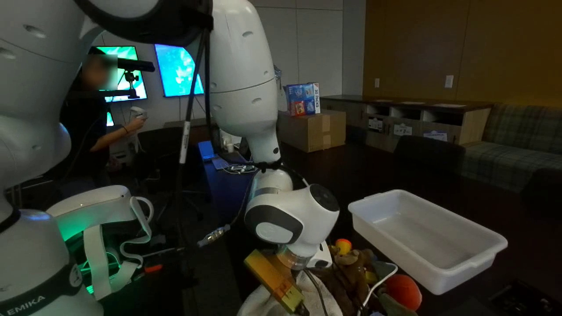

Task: Push the items on the table to the left using the white cloth and then put the cloth in the white bowl

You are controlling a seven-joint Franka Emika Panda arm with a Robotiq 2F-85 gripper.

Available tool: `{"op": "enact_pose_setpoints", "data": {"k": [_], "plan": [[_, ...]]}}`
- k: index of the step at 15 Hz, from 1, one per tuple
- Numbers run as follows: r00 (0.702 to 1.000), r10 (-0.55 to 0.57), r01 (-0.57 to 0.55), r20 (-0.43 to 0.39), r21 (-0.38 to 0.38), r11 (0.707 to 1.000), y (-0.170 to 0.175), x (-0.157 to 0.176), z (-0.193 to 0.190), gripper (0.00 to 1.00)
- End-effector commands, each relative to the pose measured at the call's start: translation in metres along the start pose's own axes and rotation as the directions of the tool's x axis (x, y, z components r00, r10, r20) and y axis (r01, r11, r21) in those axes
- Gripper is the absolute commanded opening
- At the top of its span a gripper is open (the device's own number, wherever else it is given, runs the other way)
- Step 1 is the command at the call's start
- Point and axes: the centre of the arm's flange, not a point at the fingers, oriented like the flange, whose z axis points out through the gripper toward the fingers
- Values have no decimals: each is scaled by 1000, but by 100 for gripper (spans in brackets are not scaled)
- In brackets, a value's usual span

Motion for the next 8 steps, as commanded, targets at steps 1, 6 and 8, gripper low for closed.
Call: {"op": "enact_pose_setpoints", "data": {"k": [1,6,8], "plan": [[999,16,-16,-29,-18,1000,-44,33,19,5],[989,-96,94,-113,-18,995,-116,75,42,5],[979,-142,139,-147,-25,990,-143,91,50,5]]}}
